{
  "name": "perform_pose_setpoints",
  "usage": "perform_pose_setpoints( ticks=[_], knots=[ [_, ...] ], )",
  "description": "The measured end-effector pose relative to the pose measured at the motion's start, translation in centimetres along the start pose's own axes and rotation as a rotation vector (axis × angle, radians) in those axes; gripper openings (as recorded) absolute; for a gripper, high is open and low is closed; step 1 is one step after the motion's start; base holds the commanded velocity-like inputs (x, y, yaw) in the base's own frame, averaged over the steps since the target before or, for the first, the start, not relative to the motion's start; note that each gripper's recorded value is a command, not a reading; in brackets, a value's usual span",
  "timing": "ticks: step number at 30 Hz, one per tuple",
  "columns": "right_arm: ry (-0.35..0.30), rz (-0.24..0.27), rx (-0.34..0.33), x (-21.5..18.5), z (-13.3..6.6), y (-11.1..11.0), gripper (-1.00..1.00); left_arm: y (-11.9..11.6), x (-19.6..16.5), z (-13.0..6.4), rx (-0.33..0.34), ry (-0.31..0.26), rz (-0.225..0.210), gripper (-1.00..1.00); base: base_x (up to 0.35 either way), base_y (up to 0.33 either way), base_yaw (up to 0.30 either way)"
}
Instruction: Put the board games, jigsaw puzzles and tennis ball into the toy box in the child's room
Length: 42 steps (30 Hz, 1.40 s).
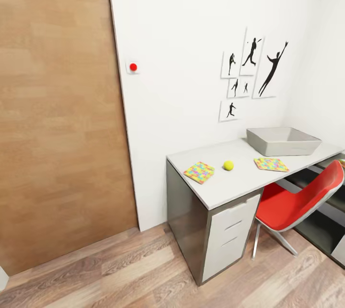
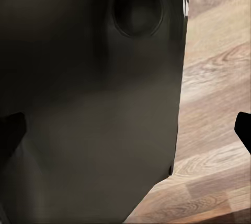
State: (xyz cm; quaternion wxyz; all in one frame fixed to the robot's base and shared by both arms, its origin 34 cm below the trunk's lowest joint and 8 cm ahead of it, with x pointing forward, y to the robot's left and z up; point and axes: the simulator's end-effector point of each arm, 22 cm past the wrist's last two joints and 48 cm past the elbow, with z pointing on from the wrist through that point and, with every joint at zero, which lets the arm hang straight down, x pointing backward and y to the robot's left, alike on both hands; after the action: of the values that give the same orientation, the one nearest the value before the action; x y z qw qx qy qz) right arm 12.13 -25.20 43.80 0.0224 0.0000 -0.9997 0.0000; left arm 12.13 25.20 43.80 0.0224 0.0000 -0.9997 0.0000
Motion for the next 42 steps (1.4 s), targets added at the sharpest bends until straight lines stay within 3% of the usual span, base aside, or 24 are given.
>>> perform_pose_setpoints(
  ticks=[4, 13, 30, 42],
  knots=[
    [-0.002, 0.003, -0.013, 0.0, 0.0, 1.1, 1.00, -1.3, -0.3, 0.0, 0.016, -0.008, -0.001, 1.00, 0.000, 0.000, 0.000],
    [-0.004, -0.012, -0.034, -0.1, -0.1, 2.9, 1.00, -1.3, -0.3, 0.0, 0.017, -0.007, 0.003, 1.00, 0.000, 0.000, 0.000],
    [-0.006, 0.005, -0.033, -0.2, 0.0, 2.7, 1.00, -1.4, -0.3, 0.0, 0.018, -0.007, -0.002, 1.00, 0.000, 0.000, -0.010],
    [-0.003, 0.009, -0.034, -0.1, -0.1, 2.8, 1.00, -1.5, -0.3, 0.0, 0.019, -0.007, -0.001, 1.00, 0.000, 0.000, -0.248]
  ],
)
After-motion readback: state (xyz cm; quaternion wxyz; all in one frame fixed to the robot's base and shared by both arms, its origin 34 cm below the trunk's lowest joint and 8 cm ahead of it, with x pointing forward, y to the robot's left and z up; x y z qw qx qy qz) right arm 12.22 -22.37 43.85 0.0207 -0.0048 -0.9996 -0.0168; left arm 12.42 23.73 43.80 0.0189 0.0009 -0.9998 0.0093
